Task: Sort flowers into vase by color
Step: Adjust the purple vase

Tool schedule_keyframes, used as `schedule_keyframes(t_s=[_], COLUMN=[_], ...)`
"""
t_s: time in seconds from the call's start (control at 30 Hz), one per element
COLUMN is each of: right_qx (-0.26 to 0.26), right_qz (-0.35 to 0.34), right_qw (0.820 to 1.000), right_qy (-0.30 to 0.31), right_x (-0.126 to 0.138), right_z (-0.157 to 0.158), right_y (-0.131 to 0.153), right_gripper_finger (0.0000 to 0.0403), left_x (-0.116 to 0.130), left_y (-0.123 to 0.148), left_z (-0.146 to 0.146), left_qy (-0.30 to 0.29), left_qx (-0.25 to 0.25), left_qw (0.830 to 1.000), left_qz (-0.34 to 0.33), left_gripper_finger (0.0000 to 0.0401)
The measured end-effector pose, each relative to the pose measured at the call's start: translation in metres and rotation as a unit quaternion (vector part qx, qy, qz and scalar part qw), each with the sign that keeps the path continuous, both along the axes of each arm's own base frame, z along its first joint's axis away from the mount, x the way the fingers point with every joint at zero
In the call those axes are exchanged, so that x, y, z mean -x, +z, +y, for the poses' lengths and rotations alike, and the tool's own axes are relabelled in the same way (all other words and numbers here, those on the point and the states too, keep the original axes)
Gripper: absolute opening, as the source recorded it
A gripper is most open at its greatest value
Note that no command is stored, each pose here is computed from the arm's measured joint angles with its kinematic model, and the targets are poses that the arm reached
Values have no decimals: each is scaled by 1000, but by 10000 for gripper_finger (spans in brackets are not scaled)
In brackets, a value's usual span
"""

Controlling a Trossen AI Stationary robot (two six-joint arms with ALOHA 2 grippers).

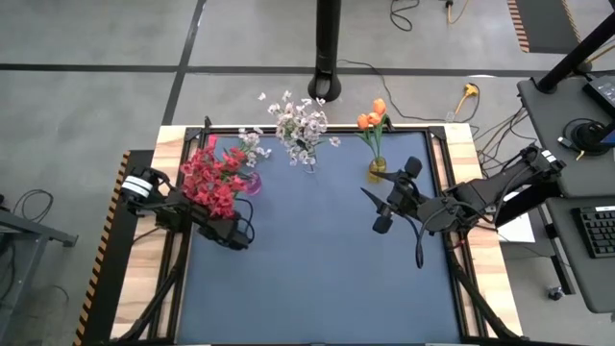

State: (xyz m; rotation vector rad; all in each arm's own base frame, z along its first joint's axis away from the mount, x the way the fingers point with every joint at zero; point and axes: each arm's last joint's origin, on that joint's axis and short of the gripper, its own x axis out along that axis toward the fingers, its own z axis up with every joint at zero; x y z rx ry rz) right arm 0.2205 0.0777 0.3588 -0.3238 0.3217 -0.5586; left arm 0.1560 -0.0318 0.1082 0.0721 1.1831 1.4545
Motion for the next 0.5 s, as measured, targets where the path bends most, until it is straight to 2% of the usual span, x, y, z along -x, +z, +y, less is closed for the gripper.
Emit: schedule_keyframes(t_s=[0.27, 0.5], right_qx=[-2, -2], right_qz=[-1, -1], right_qw=[1000, 1000], right_qy=[-1, -1], right_x=[0, 0], right_z=[0, 0], right_y=[0, 0], right_gripper_finger=[206, 206], left_x=[-3, -4], left_y=[2, 4], left_z=[-6, -17], left_qy=[-4, -23], left_qx=[41, 56], left_qw=[999, 998], left_qz=[23, 27], left_gripper_finger=[132, 132])
